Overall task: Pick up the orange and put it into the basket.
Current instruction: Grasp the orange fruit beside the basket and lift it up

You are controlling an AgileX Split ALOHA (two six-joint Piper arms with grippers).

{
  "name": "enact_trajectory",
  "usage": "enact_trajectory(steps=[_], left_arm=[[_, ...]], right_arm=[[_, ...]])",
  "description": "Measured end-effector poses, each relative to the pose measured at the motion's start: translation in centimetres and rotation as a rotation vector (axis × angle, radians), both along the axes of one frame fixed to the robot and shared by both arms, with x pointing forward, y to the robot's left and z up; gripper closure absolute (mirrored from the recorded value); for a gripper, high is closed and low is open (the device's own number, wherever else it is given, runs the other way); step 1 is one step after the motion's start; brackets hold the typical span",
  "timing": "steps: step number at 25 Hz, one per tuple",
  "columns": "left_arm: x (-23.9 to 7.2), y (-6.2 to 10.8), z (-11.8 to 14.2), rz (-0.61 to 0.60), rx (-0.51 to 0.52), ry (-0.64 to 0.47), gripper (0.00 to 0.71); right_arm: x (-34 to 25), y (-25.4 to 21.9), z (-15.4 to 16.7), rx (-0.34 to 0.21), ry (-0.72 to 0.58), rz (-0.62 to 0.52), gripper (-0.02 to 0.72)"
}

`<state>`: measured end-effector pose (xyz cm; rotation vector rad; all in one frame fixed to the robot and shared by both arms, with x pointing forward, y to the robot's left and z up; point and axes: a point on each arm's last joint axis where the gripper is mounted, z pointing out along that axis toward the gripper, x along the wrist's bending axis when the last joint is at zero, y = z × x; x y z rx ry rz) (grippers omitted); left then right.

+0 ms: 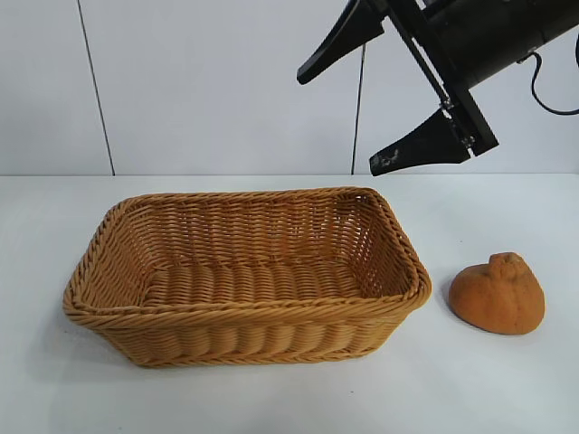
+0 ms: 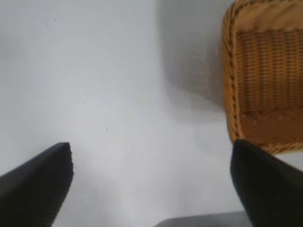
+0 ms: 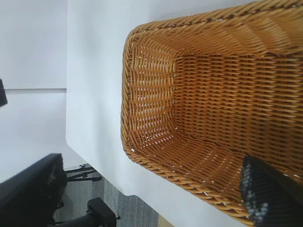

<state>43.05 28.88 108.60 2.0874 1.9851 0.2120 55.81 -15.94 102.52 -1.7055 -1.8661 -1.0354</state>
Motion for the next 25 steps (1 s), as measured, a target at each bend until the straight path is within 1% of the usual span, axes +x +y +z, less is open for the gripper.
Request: enact_trajectory(steps=[3,6,8,11,14,17,19,20,23,25], left_arm=[[-4.2,0.6,-1.6,-0.005,0.053,-0.009,0.066],[-7.9,0.8,-3.0,0.0,0.062,-0.096,0.066],[-9.8,0.8,-3.7,0.012,0.053,-0.162,0.066],[-12.1,0.9,-4.4,0.039,0.036,-0.275,0.066],[-13.9,0.9,-4.2,0.043,0.027,-0.413,0.066],[-15.2,0.9,-3.8,0.045,0.016,-0.515,0.066],[-16.3,0.9,-3.6,0.046,0.009,-0.587,0.066],[-16.6,0.9,-3.5,0.046,0.006,-0.607,0.066],[-17.7,0.9,-3.4,0.047,0.0,-0.679,0.066],[-18.8,1.0,-3.3,0.048,-0.004,-0.752,0.066]], right_arm=[[0.0,0.0,0.0,0.0,0.0,0.0,0.01],[0.0,0.0,0.0,0.0,0.001,0.001,0.01],[0.0,0.0,0.0,0.0,0.001,0.001,0.01],[0.0,0.0,0.0,0.0,0.001,0.001,0.01],[0.1,0.0,0.2,-0.003,-0.008,0.004,0.01],[0.6,0.0,1.1,-0.022,-0.046,0.017,0.01],[1.0,-0.1,2.0,-0.05,-0.071,0.023,0.01],[1.2,-0.2,2.5,-0.073,-0.078,0.025,0.01],[1.7,-0.8,3.6,-0.175,-0.095,0.018,0.01],[1.9,-1.3,4.2,-0.261,-0.099,0.01,0.01]])
